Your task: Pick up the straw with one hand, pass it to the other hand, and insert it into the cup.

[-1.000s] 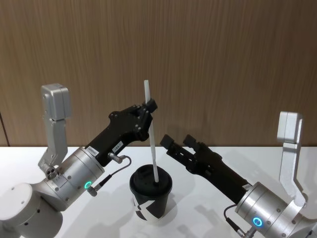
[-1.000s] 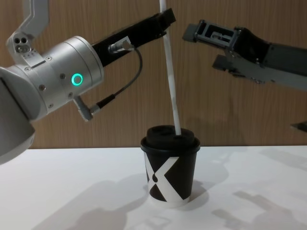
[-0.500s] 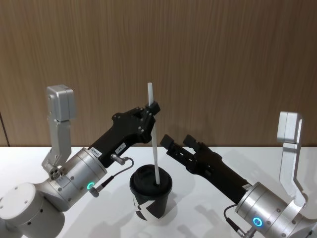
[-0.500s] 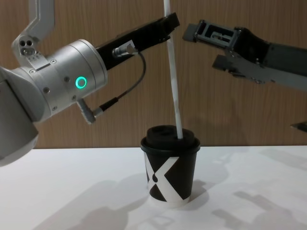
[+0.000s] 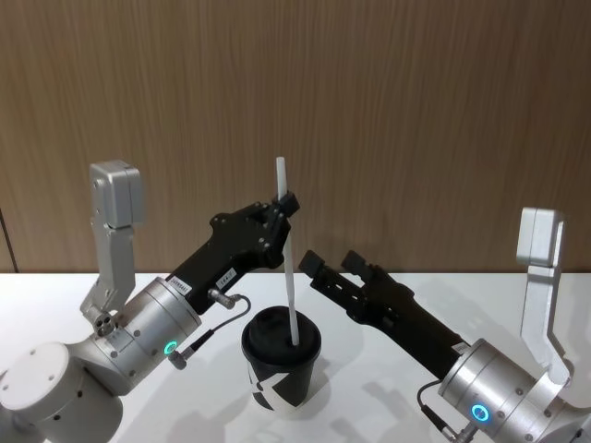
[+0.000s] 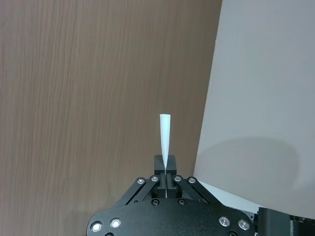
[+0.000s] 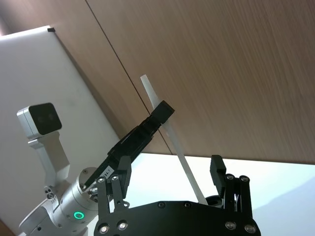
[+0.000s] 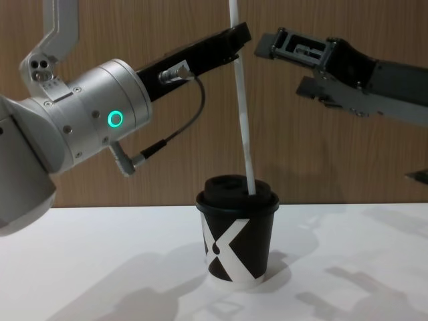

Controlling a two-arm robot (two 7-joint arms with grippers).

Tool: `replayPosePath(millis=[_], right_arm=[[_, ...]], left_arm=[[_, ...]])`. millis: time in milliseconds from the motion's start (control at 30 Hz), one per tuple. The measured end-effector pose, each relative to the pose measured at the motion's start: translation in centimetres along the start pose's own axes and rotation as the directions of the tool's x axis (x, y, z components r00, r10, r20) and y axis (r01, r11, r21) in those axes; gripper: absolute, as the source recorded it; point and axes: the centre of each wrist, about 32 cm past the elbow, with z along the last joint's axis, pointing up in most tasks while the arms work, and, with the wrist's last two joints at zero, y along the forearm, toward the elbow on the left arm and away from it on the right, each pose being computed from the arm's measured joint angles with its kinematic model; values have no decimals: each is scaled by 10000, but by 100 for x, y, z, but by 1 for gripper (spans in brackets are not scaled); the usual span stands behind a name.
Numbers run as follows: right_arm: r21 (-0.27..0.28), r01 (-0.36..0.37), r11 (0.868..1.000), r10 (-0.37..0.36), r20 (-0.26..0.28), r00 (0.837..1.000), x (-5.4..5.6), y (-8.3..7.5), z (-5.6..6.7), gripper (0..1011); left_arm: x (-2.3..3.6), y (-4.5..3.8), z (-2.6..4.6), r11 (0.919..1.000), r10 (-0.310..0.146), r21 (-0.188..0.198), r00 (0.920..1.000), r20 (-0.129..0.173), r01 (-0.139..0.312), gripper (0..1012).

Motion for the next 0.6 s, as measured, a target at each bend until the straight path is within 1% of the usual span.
replayPosePath(millis=[600], right_arm=[[1,0,10000,0,0,10000,0,0,0,1001]], left_arm=[[-17,20,-59,9999,139,99,9998,-123,-138,13]])
